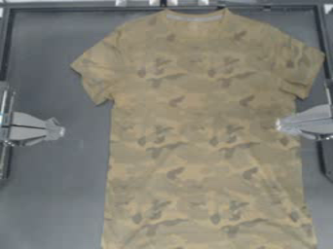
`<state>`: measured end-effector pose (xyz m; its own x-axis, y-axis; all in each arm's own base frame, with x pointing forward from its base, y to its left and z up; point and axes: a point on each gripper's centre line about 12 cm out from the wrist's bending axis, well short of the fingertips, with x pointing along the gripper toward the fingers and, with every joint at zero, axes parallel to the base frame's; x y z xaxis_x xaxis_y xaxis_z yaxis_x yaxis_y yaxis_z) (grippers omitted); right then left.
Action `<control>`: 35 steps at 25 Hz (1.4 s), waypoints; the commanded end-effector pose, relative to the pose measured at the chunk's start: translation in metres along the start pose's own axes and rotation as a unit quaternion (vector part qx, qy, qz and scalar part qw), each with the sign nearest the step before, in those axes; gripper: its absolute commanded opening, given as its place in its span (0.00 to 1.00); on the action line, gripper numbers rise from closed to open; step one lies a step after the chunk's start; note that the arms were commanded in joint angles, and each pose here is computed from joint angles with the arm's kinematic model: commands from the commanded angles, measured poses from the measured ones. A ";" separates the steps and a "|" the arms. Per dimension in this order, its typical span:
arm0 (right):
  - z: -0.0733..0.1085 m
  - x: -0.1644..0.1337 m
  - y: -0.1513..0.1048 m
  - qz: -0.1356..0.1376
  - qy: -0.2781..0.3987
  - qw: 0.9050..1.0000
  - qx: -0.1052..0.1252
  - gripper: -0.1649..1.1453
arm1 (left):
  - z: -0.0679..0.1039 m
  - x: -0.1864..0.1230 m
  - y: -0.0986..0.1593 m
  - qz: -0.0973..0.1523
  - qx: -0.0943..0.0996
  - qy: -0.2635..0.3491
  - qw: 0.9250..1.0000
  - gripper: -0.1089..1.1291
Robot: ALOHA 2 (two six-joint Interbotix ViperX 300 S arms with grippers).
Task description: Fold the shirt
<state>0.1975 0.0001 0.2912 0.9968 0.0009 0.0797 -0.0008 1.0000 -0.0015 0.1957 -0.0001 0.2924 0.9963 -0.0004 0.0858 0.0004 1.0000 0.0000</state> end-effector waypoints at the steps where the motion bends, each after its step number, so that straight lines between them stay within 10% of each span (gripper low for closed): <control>1: 0.006 0.003 0.001 0.001 -0.005 1.000 0.014 0.11 | 0.018 0.005 0.000 0.001 0.005 -0.027 1.000 0.07; 9: 0.000 -0.001 0.001 0.002 0.027 1.000 0.016 0.32 | 0.021 0.009 0.000 0.000 0.003 -0.006 1.000 0.22; 15: 0.006 -0.014 0.001 0.003 0.038 0.999 0.012 0.96 | 0.018 0.013 0.001 0.003 -0.020 0.035 0.999 0.83; 17: 0.007 -0.018 0.001 0.002 0.053 0.998 0.016 0.93 | 0.018 0.018 0.000 0.003 -0.024 0.058 0.998 0.97; 24: 0.018 -0.029 0.004 0.009 0.164 0.985 0.053 0.88 | 0.033 0.038 -0.001 0.000 -0.029 0.141 0.990 0.88; 35: 0.026 -0.046 0.018 0.022 0.358 0.923 0.142 0.87 | 0.032 0.083 -0.014 -0.007 -0.058 0.315 0.947 0.86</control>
<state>0.1488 0.0168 0.3055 0.8039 0.1356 -0.5791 0.0402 0.9590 0.2804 0.2661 -0.0108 0.3211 0.8591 -0.0464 -0.5098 -0.0193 0.9923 -0.1227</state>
